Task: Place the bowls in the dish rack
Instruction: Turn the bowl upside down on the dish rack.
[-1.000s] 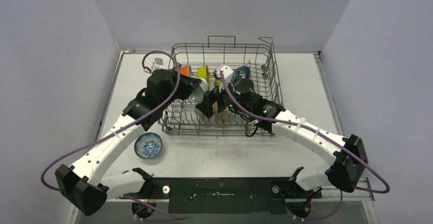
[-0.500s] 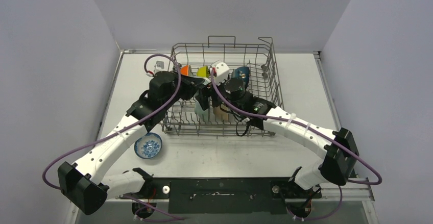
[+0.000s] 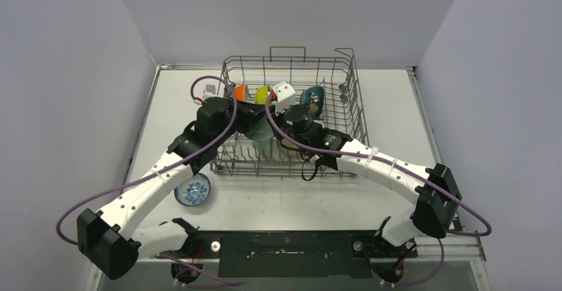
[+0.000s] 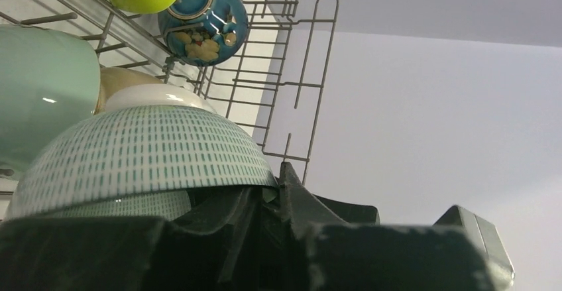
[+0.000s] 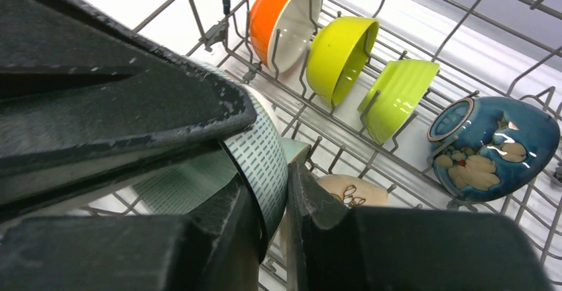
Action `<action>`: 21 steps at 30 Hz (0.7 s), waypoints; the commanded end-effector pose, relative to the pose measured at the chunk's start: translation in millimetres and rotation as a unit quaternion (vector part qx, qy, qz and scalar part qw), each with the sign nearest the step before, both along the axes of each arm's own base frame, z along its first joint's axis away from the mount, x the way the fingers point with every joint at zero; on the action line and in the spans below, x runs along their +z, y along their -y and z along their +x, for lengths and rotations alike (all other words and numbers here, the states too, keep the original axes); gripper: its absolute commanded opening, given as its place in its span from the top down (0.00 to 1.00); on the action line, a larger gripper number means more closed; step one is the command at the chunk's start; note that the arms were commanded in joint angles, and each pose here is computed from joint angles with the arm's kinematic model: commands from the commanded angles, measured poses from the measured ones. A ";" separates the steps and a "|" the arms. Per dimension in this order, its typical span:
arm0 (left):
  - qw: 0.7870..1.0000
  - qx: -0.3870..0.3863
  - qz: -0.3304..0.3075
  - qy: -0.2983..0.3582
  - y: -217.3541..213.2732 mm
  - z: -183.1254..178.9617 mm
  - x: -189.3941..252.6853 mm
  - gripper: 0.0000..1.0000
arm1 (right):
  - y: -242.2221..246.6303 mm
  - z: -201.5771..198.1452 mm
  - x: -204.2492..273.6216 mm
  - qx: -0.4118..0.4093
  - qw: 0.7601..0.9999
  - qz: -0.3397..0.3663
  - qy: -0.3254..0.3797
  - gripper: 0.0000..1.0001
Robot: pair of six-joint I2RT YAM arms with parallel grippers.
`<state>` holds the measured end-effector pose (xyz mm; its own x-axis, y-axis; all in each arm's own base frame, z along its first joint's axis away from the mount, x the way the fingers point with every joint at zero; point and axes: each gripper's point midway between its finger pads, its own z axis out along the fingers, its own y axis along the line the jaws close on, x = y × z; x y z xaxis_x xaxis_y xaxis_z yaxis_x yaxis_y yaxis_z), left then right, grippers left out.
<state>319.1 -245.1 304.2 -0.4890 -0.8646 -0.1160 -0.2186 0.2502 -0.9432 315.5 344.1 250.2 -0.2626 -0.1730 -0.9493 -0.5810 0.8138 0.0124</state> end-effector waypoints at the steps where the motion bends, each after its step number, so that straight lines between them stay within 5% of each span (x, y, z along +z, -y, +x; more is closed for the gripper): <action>1: 0.993 -0.018 -0.051 0.102 2.2 -2.7 60.3 0.82 | -5.9 4.7 28.4 -0.003 0.999 0.042 0.015 0.95; 10: 0.967 -0.016 -0.051 0.247 -27.7 -12.6 94.1 0.22 | 9.3 22.1 17.9 0.019 0.995 0.085 -0.043 0.95; 15: 0.960 -0.017 -0.015 0.281 -54.5 -17.6 97.4 0.15 | 21.3 30.7 8.7 0.051 0.988 0.112 -0.089 0.95; 21: 0.954 -0.054 0.116 0.269 -77.9 -23.2 62.8 0.07 | 20.6 23.5 3.7 0.123 0.970 0.148 -0.148 0.95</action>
<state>307.0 -173.0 379.9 -0.3697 -0.8459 -0.3844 0.2656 0.3002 -0.9162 352.6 297.9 230.5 -0.4863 -0.0465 -0.8726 -0.5823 0.7618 0.2839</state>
